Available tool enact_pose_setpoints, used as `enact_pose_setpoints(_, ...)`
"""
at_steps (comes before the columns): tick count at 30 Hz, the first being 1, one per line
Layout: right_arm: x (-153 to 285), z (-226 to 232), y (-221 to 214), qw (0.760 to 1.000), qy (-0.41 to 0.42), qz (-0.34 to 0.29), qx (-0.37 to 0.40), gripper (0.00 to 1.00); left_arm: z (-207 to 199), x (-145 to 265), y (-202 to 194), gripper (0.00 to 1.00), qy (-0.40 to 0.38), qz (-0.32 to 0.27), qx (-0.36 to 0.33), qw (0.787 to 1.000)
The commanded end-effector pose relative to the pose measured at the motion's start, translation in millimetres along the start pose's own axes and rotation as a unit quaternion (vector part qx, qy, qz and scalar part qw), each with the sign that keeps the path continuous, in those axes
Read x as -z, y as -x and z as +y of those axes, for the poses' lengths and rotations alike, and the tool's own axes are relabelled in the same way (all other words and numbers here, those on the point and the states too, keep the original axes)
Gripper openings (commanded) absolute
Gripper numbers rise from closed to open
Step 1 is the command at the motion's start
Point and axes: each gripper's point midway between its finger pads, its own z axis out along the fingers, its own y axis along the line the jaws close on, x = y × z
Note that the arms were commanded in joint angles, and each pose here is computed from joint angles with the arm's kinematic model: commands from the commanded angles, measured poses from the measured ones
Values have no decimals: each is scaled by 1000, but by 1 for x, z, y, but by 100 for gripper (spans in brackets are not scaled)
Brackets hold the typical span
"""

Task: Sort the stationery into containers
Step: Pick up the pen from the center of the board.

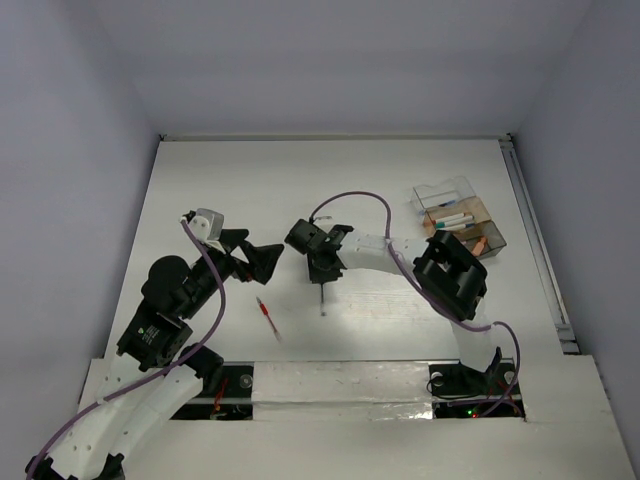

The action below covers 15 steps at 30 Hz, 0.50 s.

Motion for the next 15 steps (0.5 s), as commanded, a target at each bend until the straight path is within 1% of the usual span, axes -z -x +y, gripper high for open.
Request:
enact_pose_setpoints(1, -32, -23, -23, 998, -41, 36, 19, 16, -4, 1, 15, 99, 0, -23, 8, 1000)
enact_pose_setpoints(2, -32, -23, -24, 998, -38, 35, 18, 2, -4, 1, 15, 99, 0, -23, 11, 1000)
enact_pose_setpoints(3, -30, -27, -18, 999, -32, 25, 11, 0, -5, 1, 16, 99, -1, -24, 15, 1000)
enact_pose_setpoints(5, -27, -26, 0, 1000, -9, -5, -7, 0, -7, 1, 15, 99, -7, -23, 23, 999)
enact_pose_setpoints(6, -21, -25, 7, 1000, 1, -22, -1, 0, -9, 1, 17, 99, -10, -25, 25, 999)
enact_pose_setpoints(8, 12, -13, 40, 995, 50, -90, -5, 0, -14, 0, 14, 99, -24, -19, 29, 999)
enact_pose_setpoints(9, 28, -11, 54, 991, 62, -119, 2, 0, -16, -1, 16, 96, -31, -21, 30, 999)
enact_pose_setpoints(10, 60, -7, 75, 983, 90, -159, -7, 0, -19, -4, 13, 92, -39, -14, 33, 999)
enact_pose_setpoints(11, 78, -4, 87, 977, 108, -184, -8, 0, -25, -5, 11, 85, -54, -8, 36, 998)
enact_pose_setpoints(13, 116, 8, 113, 958, 158, -241, -10, 0, -30, -10, 6, 80, -69, 4, 52, 996)
enact_pose_setpoints(14, 143, 9, 122, 946, 186, -266, -16, 0, -36, -11, 2, 76, -86, 12, 57, 995)
enact_pose_setpoints(15, 163, 19, 131, 931, 223, -290, -20, 0, -40, -13, 2, 74, -94, 14, 70, 993)
